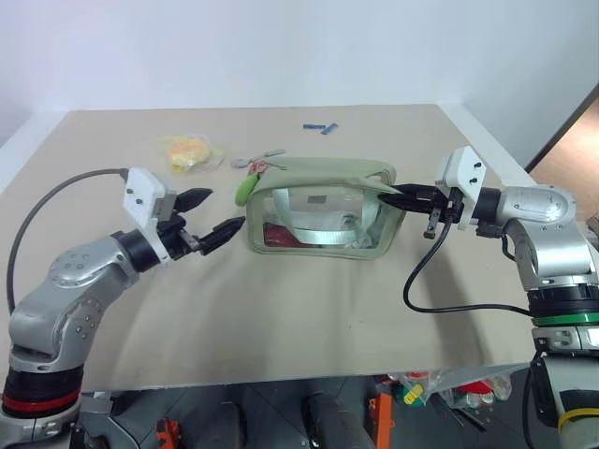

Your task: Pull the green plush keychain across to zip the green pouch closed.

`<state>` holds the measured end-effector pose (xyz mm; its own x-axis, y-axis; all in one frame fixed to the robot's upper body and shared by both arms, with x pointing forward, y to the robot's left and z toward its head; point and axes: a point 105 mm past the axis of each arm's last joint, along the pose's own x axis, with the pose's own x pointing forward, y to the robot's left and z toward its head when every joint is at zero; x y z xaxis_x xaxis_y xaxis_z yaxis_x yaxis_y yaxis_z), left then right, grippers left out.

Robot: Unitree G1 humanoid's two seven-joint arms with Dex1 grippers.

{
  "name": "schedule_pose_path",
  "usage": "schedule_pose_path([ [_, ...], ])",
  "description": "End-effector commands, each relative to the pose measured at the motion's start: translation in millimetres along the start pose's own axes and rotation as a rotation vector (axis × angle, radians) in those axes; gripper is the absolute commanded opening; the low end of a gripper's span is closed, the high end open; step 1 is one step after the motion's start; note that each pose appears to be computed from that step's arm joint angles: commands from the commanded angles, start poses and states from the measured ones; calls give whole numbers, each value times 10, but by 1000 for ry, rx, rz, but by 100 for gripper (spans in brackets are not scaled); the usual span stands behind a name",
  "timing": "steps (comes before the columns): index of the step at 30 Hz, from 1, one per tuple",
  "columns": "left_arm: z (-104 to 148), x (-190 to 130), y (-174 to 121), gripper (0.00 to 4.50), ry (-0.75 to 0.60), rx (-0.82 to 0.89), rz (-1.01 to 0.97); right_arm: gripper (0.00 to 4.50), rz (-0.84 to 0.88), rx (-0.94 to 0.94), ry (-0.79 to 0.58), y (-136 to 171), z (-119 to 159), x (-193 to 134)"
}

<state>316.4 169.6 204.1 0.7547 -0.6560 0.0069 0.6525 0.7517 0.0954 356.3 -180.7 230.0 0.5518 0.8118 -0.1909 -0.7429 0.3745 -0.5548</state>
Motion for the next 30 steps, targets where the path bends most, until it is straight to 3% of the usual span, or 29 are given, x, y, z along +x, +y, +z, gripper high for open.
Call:
schedule_pose_path([
  [1,121,60,23,450,-40,27,-58,6,-23,-46,-26,-41,129,-42],
  [14,164,315,36,450,-136,-120,-188,6,-49,-68,-20,-41,157,-81],
  [15,170,330,37,392,-143,-132,-194,0,-51,-68,-18,-38,155,-84],
  [20,139,384,41,241,-145,-156,-211,0,-56,-70,-13,-32,152,-91],
  [25,174,447,94,51,-177,-163,-199,0,-64,-73,-2,-36,127,-109],
  [27,196,465,119,2,-195,-165,-191,0,-65,-73,1,-30,117,-111],
  [30,282,475,123,2,-223,-161,-199,0,-66,-73,8,-20,96,-117],
])
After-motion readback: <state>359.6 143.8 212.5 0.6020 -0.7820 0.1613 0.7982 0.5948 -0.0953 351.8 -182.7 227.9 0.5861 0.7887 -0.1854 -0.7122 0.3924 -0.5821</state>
